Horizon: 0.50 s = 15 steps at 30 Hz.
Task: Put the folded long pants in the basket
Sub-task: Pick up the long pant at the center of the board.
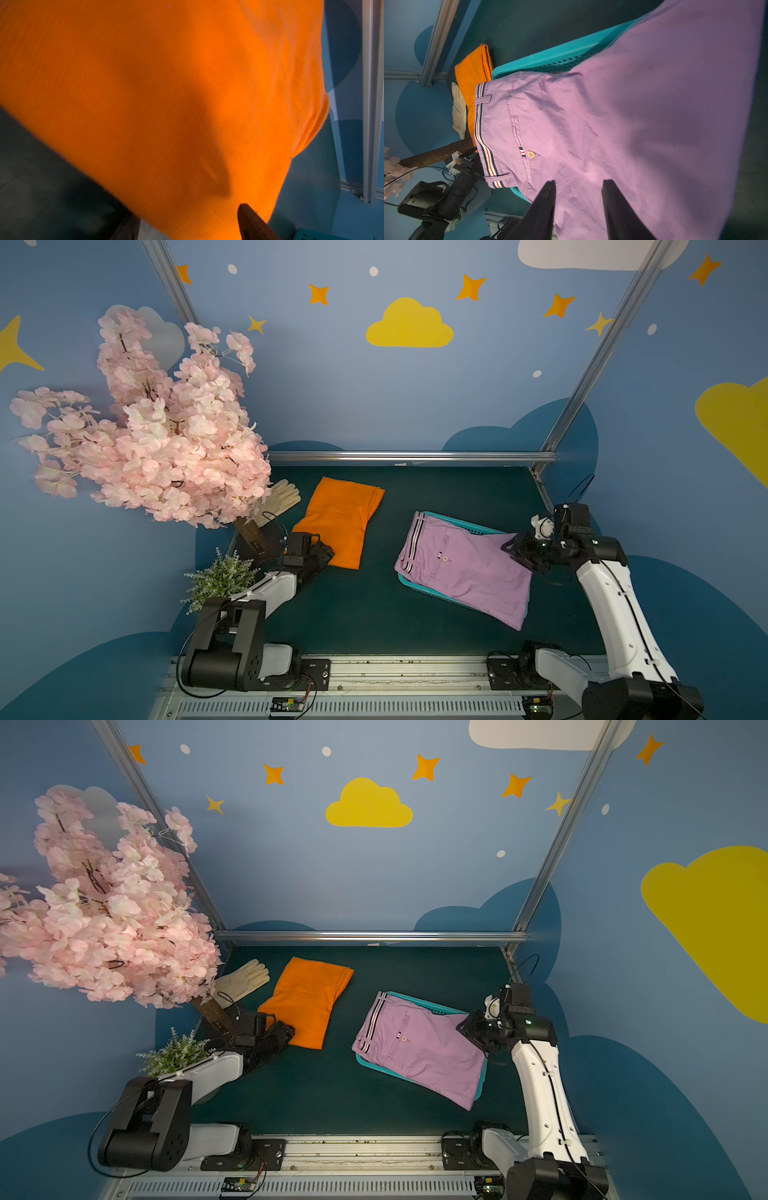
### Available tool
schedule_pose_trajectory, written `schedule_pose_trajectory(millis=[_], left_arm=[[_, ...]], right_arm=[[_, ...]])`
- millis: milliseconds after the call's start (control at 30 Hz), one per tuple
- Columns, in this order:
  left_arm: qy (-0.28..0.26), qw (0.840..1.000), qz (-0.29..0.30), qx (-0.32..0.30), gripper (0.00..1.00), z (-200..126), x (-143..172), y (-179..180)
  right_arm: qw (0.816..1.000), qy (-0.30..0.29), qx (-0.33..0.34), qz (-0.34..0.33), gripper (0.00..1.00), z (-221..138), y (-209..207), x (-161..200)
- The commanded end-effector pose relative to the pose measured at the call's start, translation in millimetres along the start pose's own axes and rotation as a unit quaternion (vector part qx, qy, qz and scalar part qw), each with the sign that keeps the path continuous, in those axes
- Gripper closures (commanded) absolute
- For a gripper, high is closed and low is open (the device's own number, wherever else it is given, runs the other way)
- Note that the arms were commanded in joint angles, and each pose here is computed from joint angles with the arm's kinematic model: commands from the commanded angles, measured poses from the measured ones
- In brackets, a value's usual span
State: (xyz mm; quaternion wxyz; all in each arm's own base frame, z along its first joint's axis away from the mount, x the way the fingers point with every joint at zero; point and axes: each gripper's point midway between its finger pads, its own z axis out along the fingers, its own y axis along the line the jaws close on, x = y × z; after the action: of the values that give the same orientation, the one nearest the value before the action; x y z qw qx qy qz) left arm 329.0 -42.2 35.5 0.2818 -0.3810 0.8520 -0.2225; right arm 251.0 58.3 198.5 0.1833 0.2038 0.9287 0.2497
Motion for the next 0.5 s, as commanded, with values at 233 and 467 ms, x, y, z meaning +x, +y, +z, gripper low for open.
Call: schedule_pose_trajectory(millis=[233,467], left_arm=[[0.068,0.997,-0.005,0.041,0.66,27.0,14.2,-15.0],[0.120,0.993,-0.001,0.005,0.98,-0.2,42.2,6.2]], right_arm=[[1.000,-0.002,-0.015,-0.014,0.58,-4.5,10.0,-1.3],[0.991,-0.013,-0.123,-0.050,0.60,-9.4,71.4,-13.9]])
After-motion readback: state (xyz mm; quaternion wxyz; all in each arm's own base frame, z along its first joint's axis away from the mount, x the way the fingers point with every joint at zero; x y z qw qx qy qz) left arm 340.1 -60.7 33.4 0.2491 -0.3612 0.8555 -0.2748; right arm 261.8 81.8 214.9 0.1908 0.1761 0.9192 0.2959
